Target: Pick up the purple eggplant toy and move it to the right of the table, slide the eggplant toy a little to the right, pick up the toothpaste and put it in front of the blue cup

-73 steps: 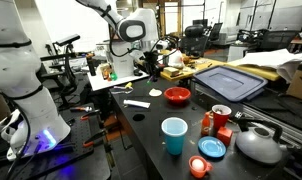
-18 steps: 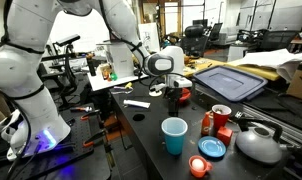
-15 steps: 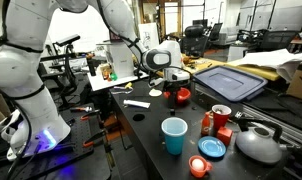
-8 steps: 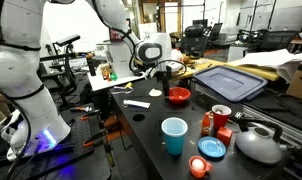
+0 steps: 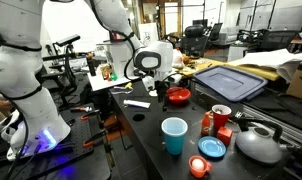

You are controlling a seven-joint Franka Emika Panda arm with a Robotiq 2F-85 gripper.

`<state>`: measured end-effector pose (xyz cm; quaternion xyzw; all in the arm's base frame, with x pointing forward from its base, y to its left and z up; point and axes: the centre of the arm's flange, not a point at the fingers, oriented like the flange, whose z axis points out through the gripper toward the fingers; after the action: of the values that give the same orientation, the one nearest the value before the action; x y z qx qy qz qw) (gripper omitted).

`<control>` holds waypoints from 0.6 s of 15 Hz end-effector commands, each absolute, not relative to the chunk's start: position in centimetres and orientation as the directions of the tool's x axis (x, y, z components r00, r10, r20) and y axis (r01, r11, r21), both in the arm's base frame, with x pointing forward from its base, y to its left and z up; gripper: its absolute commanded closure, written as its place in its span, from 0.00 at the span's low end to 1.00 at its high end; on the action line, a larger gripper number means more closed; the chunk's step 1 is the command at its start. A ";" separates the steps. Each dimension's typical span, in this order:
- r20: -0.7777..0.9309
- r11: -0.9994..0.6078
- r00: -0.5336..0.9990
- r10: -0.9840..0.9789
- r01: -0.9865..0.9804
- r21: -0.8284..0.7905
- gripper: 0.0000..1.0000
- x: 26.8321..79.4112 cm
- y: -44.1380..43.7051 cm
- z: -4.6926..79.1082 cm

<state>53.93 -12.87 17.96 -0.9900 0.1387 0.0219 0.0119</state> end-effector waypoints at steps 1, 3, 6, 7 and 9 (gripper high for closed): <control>-0.062 -0.972 0.970 -0.234 -0.235 -0.013 0.00 52.5 -15.9 18.3; -0.064 -0.975 0.973 -0.221 -0.222 -0.007 0.00 52.3 -16.3 17.9; -0.083 -0.982 0.979 -0.185 -0.187 -0.011 0.00 52.5 -15.1 16.6; -0.091 -0.985 0.981 -0.171 -0.173 -0.010 0.00 52.6 -14.6 16.2; -0.111 -0.991 0.985 -0.133 -0.135 -0.005 0.00 52.7 -13.6 15.2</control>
<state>52.68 -14.76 16.08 -0.9942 0.0987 0.0410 0.0106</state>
